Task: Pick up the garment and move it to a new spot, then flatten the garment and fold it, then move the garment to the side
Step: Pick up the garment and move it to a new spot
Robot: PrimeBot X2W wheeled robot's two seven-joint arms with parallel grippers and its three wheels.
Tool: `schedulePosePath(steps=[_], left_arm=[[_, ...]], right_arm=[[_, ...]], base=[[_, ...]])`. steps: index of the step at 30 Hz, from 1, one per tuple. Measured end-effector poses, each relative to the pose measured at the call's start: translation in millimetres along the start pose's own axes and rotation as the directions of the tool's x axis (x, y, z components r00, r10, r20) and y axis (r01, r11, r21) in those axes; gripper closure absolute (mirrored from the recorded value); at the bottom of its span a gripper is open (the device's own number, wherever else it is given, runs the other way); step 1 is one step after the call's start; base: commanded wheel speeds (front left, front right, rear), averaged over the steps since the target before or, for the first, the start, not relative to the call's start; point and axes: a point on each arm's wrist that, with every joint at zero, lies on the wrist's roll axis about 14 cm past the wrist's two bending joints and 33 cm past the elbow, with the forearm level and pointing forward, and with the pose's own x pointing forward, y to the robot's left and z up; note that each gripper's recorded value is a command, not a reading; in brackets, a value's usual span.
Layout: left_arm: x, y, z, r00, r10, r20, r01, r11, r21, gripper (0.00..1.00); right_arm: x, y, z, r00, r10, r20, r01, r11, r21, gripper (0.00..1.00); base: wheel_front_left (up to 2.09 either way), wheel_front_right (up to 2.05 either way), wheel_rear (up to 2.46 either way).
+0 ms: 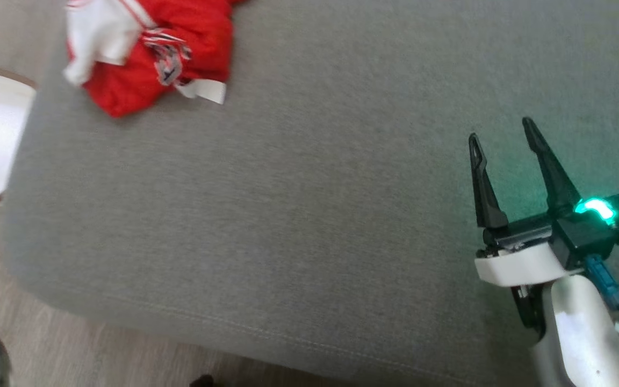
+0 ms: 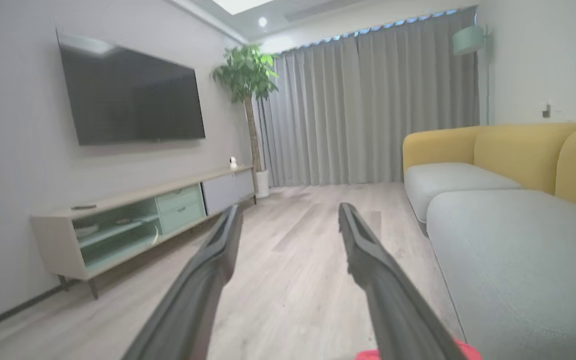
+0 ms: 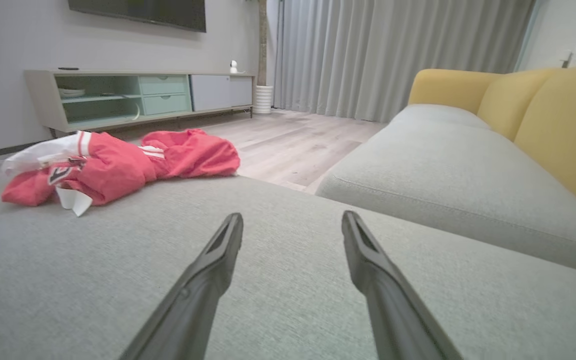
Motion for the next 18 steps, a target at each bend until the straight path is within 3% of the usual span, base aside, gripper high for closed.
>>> schedulePosePath(steps=[6,10,18], left_arm=[[24,-18,-85,0.969,-0.016,-0.247,0.011,1.000,-0.019,0.00],[10,-40,-166,0.888,-0.046,-0.458,0.022,0.998,-0.057,0.00],[-16,-84,-259,0.750,-0.124,-0.650,0.053,0.990,-0.127,0.00]], right_arm=[[-1,-19,-17,0.999,-0.040,-0.027,0.040,0.999,-0.014,0.00],[-2,-36,-27,0.996,-0.081,-0.038,0.079,0.996,-0.041,0.00],[-13,-65,-54,0.984,-0.155,-0.091,0.149,0.986,-0.071,0.00]], base=[[0.00,0.00,0.00],[0.00,0.00,0.00],[0.00,0.00,0.00]])
